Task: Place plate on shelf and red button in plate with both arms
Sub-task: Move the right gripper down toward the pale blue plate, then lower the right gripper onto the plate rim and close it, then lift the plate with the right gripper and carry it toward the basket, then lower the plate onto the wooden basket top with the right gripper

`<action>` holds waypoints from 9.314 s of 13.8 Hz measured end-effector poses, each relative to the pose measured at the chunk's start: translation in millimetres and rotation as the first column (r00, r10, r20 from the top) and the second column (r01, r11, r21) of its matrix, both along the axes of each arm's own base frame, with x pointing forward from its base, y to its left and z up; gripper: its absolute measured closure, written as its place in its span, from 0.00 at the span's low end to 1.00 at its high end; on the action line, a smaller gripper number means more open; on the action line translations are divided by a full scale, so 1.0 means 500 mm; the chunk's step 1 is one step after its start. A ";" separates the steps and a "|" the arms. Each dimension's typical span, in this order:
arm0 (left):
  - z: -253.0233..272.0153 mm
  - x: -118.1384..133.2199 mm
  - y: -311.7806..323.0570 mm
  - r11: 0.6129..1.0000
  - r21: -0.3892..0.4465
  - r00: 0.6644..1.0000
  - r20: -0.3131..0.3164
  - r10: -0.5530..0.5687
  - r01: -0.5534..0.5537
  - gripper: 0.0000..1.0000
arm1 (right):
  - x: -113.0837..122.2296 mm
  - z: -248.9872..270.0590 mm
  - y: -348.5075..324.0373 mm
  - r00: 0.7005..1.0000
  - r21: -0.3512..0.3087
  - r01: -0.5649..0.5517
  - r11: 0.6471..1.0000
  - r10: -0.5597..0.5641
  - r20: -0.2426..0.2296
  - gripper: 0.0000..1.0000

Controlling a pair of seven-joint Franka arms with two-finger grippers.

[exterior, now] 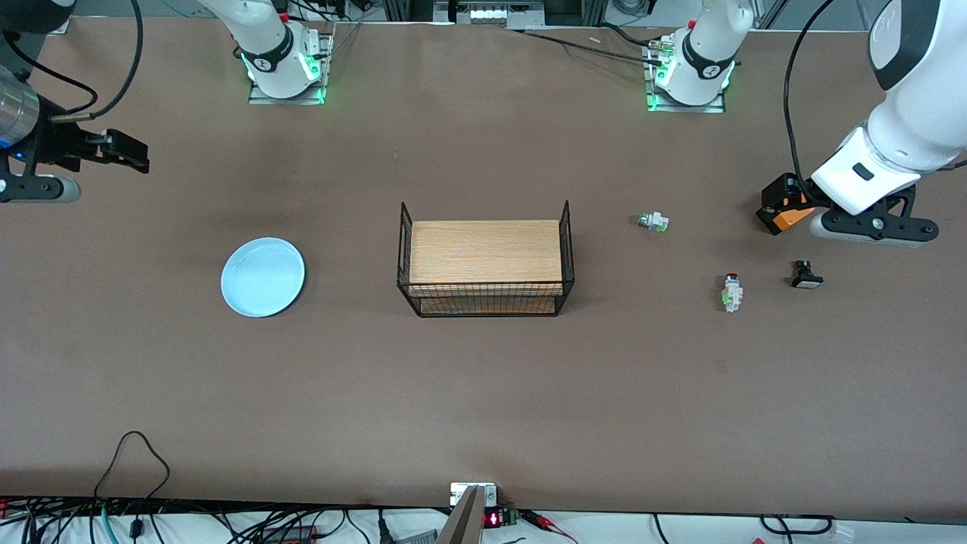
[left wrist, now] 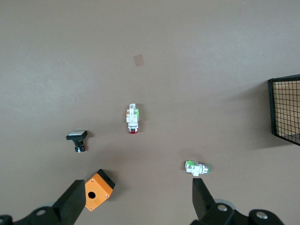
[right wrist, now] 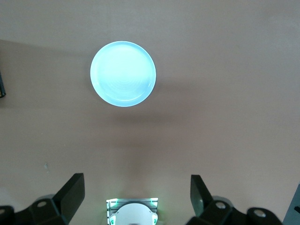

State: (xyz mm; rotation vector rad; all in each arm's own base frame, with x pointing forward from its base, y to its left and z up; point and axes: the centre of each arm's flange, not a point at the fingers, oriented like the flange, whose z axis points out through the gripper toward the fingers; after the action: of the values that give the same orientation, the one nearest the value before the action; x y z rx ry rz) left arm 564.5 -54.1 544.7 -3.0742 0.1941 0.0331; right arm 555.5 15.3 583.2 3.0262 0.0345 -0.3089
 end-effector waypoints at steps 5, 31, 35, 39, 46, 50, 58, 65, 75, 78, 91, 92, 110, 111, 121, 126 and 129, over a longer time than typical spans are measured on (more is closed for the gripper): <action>0.000 0.000 0.000 1.000 0.000 1.000 0.000 0.000 0.000 0.00 | 0.038 -0.046 -0.035 0.999 -0.005 0.030 1.000 -0.030 0.015 0.00; -0.001 0.000 0.001 1.000 0.000 1.000 -0.001 0.001 -0.001 0.00 | 0.231 -0.733 -0.085 0.992 0.019 0.100 0.995 -0.098 -0.073 0.02; -0.001 0.000 0.001 1.000 0.000 1.000 -0.001 0.001 -0.001 0.00 | 0.230 -0.757 -0.081 0.994 0.025 0.072 0.997 -0.070 -0.081 0.09; -0.001 0.000 0.001 1.000 0.000 1.000 -0.001 0.001 -0.001 0.00 | 0.226 -0.777 -0.082 0.995 0.026 0.065 0.998 -0.063 -0.081 0.11; -0.001 0.000 0.001 1.000 0.000 1.000 -0.001 0.001 -0.001 0.00 | 0.215 -0.827 -0.104 0.998 0.040 0.030 0.999 -0.028 -0.058 0.37; -0.001 0.000 0.001 1.000 0.000 1.000 -0.001 0.001 -0.001 0.00 | 0.210 -0.824 -0.125 0.994 0.074 0.087 0.993 -0.082 -0.074 0.48; -0.001 0.000 0.004 1.000 0.000 1.000 -0.001 0.003 -0.003 0.00 | 0.199 -0.815 -0.144 0.985 0.108 0.141 0.984 -0.129 -0.112 0.89; -0.002 0.000 0.005 1.000 0.000 1.000 -0.002 0.004 -0.004 0.00 | 0.196 -0.708 -0.137 0.974 0.118 0.147 0.982 -0.123 -0.189 0.92; -0.002 0.000 0.005 1.000 0.000 1.000 -0.002 0.004 -0.004 0.00 | 0.199 -0.424 -0.135 0.914 0.083 0.217 0.973 -0.173 -0.368 0.92; -0.002 0.000 0.005 1.000 0.000 1.000 -0.002 0.004 -0.004 0.00 | 0.180 -0.308 -0.092 0.899 0.097 0.297 0.950 -0.245 -0.364 0.92; -0.002 0.000 0.005 1.000 0.000 1.000 -0.002 0.004 -0.004 0.00 | 0.036 -0.085 0.431 0.824 -0.039 0.510 0.859 -0.501 -0.265 0.92; -0.002 0.000 0.005 1.000 0.000 1.000 -0.002 0.005 -0.005 0.00 | 0.031 -0.091 0.458 0.821 -0.041 0.519 0.853 -0.512 -0.253 0.92; -0.003 0.001 0.011 1.000 0.000 1.000 -0.003 0.000 0.000 0.00 | -0.051 -0.260 0.825 0.727 -0.016 0.681 0.732 -0.679 -0.099 0.92; -0.003 0.001 0.010 1.000 0.000 1.000 -0.004 -0.001 0.001 0.00 | -0.053 -0.271 0.840 0.719 -0.009 0.691 0.722 -0.689 -0.092 0.92; -0.004 0.002 0.010 1.000 0.000 1.000 -0.005 -0.003 0.003 0.00 | -0.058 -0.351 0.909 0.693 0.021 0.721 0.693 -0.718 -0.065 0.92; -0.005 0.002 0.010 1.000 0.000 1.000 -0.005 -0.003 0.003 0.00 | -0.065 -0.366 0.931 0.686 0.034 0.727 0.686 -0.725 -0.055 0.92; -0.005 0.002 0.010 1.000 0.000 1.000 -0.005 -0.003 0.003 0.00 | -0.073 -0.389 0.942 0.698 0.024 0.717 0.697 -0.716 -0.032 0.92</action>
State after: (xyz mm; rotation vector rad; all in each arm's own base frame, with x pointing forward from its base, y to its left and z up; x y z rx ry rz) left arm 565.4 -48.9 542.4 -3.0743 0.1987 0.0408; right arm 519.0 486.3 388.8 2.9090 -1.1818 -0.3878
